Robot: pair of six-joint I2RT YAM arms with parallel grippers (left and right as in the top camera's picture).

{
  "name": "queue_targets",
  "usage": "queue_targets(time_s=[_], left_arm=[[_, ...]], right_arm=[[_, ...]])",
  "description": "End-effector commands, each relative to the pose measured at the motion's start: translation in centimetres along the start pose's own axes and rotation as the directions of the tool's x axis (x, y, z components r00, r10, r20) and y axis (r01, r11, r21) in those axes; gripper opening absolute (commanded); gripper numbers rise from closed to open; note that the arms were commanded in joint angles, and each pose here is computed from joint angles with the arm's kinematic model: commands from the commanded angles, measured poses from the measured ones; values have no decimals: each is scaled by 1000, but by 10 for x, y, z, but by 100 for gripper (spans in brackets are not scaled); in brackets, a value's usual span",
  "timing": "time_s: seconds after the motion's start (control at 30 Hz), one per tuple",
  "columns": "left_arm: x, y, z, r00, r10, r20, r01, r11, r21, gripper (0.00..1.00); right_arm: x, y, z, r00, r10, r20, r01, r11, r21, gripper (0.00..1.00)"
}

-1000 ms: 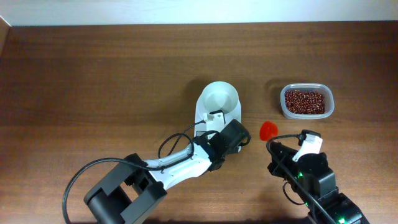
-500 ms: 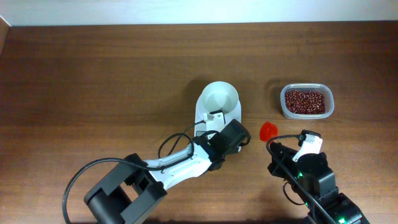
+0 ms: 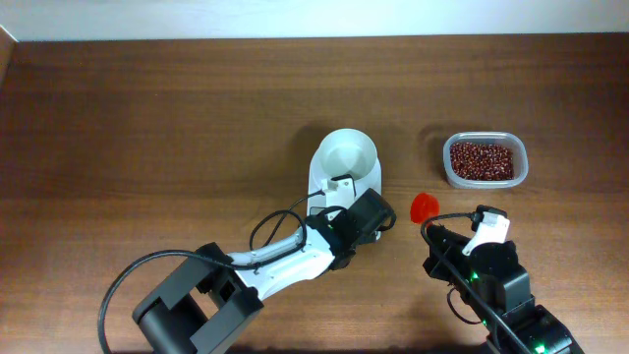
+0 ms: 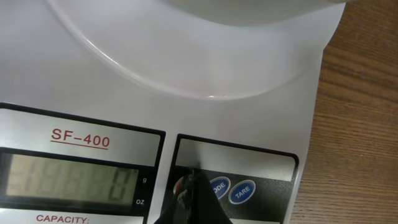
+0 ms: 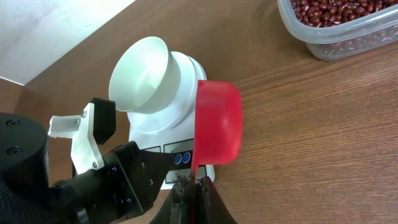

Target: Scoop and weigh 50g on scale

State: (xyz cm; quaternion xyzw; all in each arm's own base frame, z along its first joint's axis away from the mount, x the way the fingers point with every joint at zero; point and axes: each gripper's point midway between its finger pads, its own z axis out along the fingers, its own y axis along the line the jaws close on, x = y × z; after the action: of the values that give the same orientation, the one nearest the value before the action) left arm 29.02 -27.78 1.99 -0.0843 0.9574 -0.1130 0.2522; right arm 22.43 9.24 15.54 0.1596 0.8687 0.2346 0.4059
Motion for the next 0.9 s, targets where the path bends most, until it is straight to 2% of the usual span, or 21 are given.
queue_targets(time_s=[0.0,0.5,0.67,0.77,0.87], left_arm=[[1,3,-1,1000,24,-4,-24,1000,-12,0],[-2,8,1,1000,23,18,-22,999,-40,0],[-1,1,4,1000,18,13,-17,1000,-12,0],[-1,-7,-7,1000,12,-13,-12,999,31,0],[-14,4,-41,1000,5,-6,-5,1000,11,0]], right_arm=[[-7,1,-3,1000,-4,27,4,1000,1,4],[-7,1,-3,1000,-4,27,4,1000,1,4],[-6,1,-3,1000,-4,26,4,1000,2,4],[-4,-1,0,1000,-6,13,6,1000,14,4],[-3,-2,2,1000,-7,6,7,1000,24,4]])
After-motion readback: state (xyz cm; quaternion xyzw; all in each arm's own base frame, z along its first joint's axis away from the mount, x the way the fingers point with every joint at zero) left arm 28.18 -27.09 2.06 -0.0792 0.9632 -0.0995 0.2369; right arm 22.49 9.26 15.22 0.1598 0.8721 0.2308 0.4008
